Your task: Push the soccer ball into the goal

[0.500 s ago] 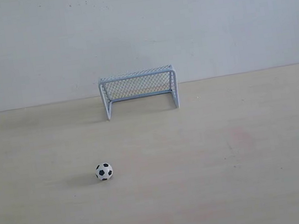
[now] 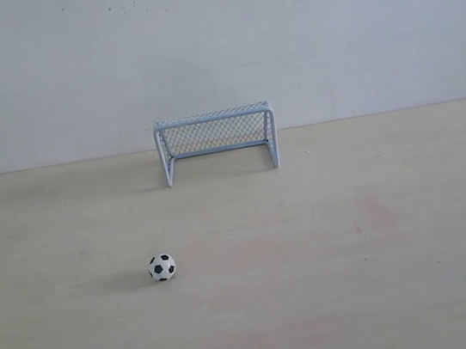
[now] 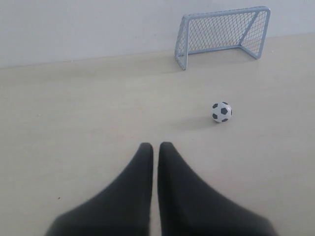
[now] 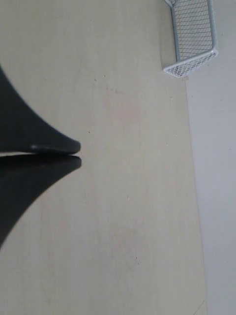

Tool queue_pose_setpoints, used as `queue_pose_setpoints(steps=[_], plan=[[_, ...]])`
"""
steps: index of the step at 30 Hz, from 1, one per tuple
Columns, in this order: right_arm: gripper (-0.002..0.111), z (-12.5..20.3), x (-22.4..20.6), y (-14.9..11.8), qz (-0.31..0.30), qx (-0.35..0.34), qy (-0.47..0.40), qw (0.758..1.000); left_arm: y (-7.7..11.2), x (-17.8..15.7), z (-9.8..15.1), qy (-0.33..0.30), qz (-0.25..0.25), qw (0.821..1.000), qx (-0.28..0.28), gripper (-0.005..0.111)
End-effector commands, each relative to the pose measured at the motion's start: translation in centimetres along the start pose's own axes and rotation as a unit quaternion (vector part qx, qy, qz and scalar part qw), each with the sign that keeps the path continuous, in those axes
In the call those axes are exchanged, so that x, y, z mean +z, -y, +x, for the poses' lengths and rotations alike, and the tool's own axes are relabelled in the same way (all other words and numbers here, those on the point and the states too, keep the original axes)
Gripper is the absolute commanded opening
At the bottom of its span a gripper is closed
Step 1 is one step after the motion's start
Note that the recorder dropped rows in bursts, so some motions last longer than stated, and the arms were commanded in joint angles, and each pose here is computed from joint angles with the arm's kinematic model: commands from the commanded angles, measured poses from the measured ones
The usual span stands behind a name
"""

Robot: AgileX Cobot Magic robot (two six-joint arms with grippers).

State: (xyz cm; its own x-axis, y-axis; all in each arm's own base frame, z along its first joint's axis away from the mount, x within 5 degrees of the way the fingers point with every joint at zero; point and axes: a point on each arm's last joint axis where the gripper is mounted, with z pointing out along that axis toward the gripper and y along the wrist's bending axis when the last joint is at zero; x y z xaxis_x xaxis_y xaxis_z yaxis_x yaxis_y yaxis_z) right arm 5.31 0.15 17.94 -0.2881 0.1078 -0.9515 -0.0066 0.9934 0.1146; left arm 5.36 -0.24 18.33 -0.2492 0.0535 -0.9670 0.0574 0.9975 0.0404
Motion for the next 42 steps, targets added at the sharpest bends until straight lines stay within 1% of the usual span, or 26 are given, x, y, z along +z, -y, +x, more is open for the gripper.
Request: queue_pose_setpoints(steps=[1, 2, 3, 4, 5, 6, 10, 12, 14, 16, 17, 18, 19, 22, 24, 26, 29, 30, 32, 33, 34, 35, 37, 39, 41, 42], plan=[[0.0, -0.1, 0.0, 0.0, 0.002, -0.001, 0.005, 1.0, 0.2, 0.0, -0.4, 0.028, 0.011, 0.999, -0.041, 0.004], [0.0, -0.1, 0.0, 0.0, 0.002, -0.001, 0.005, 1.0, 0.2, -0.1, -0.7, 0.036, 0.013, 0.998, -0.05, 0.004], [0.0, -0.1, 0.0, 0.0, 0.002, -0.001, 0.005, 1.0, 0.2, -0.7, -2.4, 0.062, 0.021, 0.995, -0.071, 0.004], [0.0, -0.1, 0.0, 0.0, 0.002, -0.001, 0.005, 1.0, 0.3, -1.1, -3.1, 0.073, 0.025, 0.994, -0.08, 0.004], [0.0, -0.1, 0.0, 0.0, 0.002, -0.001, 0.005, 1.0, 0.3, -2.1, -5.3, 0.105, 0.035, 0.989, -0.1, 0.004], [0.0, -0.1, 0.0, 0.0, 0.002, -0.001, 0.005, 1.0, 0.3, -3.2, -7.0, 0.122, 0.044, 0.986, -0.109, 0.004], [0.0, -0.1, 0.0, 0.0, 0.002, -0.001, 0.005, 1.0, 0.3, -7.0, -11.6, 0.171, 0.058, 0.978, -0.104, 0.004], [0.0, -0.1, 0.0, 0.0, 0.002, -0.001, 0.005, 1.0, 0.3, -8.2, -12.8, 0.192, 0.06, 0.974, -0.102, 0.004], [0.0, -0.1, 0.0, 0.0, 0.002, -0.001, 0.005, 1.0, 0.1, -8.8, -13.7, 0.227, 0.058, 0.967, -0.103, 0.004], [0.0, -0.1, 0.0, 0.0, 0.002, -0.001, 0.005, 1.0, 0.1, -9.0, -13.9, 0.233, 0.058, 0.965, -0.102, 0.004], [0.0, -0.1, 0.0, 0.0, 0.002, -0.001, 0.005, 1.0, 0.2, -9.0, -13.9, 0.231, 0.062, 0.965, -0.111, 0.004], [0.0, -0.1, 0.0, 0.0, 0.002, -0.001, 0.005, 1.0, 0.3, -9.1, -13.9, 0.232, 0.075, 0.96, -0.137, 0.004], [0.0, -0.1, 0.0, 0.0, 0.002, -0.001, 0.005, 1.0, 0.3, -9.1, -14.1, 0.241, 0.082, 0.956, -0.15, 0.004], [0.0, -0.1, 0.0, 0.0, 0.002, -0.001, 0.005, 1.0, 0.3, -9.6, -14.6, 0.258, 0.092, 0.947, -0.168, 0.004], [0.0, -0.1, 0.0, 0.0, 0.002, -0.001, 0.005, 1.0, 0.3, -9.3, -15.7, 0.247, 0.089, 0.952, -0.158, 0.004], [0.0, -0.1, 0.0, 0.0, 0.002, -0.001, 0.005, 1.0, 0.4, -8.4, -17.2, 0.22, 0.092, 0.96, -0.149, 0.004], [0.0, -0.1, 0.0, 0.0, 0.002, -0.001, 0.005, 1.0, 0.7, -6.1, -20.7, 0.15, 0.102, 0.98, -0.078, 0.004], [0.0, -0.1, 0.0, 0.0, 0.002, -0.001, 0.005, 1.0, 1.0, -5.0, -21.9, 0.119, 0.111, 0.986, -0.043, 0.004], [0.0, -0.1, 0.0, 0.0, 0.001, -0.002, 0.007, 1.0, 1.4, -2.9, -24.1, 0.06, 0.127, 0.99, 0.028, 0.004], [0.0, -0.1, 0.0, 0.0, 0.001, -0.002, 0.007, 1.0, 1.6, -1.5, -25.0, 0.022, 0.141, 0.987, 0.076, 0.004], [0.0, -0.1, 0.0, 0.0, 0.001, -0.002, 0.006, 1.0, 1.9, -0.2, -25.7, -0.019, 0.162, 0.978, 0.13, 0.004], [0.0, -0.1, 0.0, 0.0, 0.001, -0.002, 0.006, 1.0, 2.1, 0.9, -26.1, -0.05, 0.182, 0.965, 0.182, 0.004], [0.0, -0.1, 0.0, 0.0, 0.001, -0.002, 0.006, 1.0, 2.5, 3.4, -26.6, -0.124, 0.233, 0.925, 0.274, 0.004], [0.0, -0.1, 0.0, 0.0, 0.001, -0.002, 0.006, 1.0, 2.5, 6.0, -26.6, -0.176, 0.268, 0.883, 0.342, 0.004], [0.0, -0.1, 0.0, 0.0, 0.001, -0.002, 0.006, 1.0, 2.4, 8.6, -26.2, -0.195, 0.29, 0.839, 0.417, 0.004], [0.0, -0.1, 0.0, 0.0, 0.001, -0.002, 0.006, 1.0, 2.4, 9.6, -25.8, -0.199, 0.299, 0.82, 0.446, 0.004]])
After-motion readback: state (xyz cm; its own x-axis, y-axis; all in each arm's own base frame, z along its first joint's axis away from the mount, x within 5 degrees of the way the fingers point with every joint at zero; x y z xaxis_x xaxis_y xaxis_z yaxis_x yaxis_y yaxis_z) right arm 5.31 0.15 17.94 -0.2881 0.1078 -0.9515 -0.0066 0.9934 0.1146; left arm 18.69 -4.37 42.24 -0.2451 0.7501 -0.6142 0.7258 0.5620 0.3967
